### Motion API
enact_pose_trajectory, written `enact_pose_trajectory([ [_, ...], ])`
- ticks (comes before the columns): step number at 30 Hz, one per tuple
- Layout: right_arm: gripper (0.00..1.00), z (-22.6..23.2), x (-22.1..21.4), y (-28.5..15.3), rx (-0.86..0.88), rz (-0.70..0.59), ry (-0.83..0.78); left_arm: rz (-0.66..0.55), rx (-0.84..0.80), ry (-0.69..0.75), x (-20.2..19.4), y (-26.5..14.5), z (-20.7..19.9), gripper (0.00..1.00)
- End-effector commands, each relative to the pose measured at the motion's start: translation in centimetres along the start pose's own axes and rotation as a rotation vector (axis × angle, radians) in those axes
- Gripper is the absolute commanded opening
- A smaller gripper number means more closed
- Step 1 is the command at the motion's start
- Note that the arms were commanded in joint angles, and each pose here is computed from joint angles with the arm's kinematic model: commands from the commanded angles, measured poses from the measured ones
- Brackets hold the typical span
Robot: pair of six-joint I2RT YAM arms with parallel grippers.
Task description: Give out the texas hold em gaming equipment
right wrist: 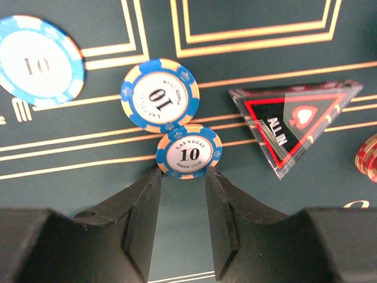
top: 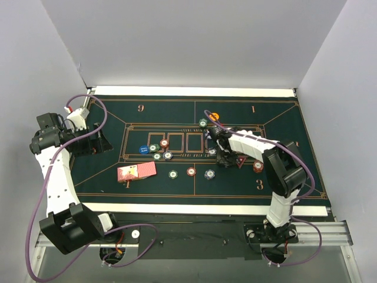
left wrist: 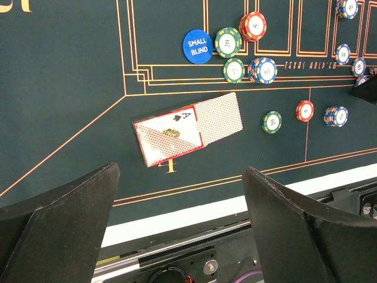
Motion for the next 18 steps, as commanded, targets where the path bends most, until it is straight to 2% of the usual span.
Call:
enact_pose_trajectory([
  [1,0.32,1.5,2.1,2.7,0.016,-0.017,0.017,-0.045,0.014,0.039,1.5,-0.7,0.1,0.97],
  [6,0.32,3.4,4.2,3.2,0.066,-0.024,0.005,-0.045,0.018,0.036,1.6,-0.4,0.4,0.97],
  [18,0.31,7.3,13.1,3.6,0.149,-0.098,0.039,-0.034,0.022,0.032,1.9,0.0,0.8,0.97],
])
Point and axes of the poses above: each gripper's point midway between its finger pads, its own y axis out along the fingers, its own z axis along the line the jaws close on, x = y × z, the point moved 2 cm from there along -y, back along the fingers, and after that the axes turned 2 degrees about -y, right-handed, at the moved point
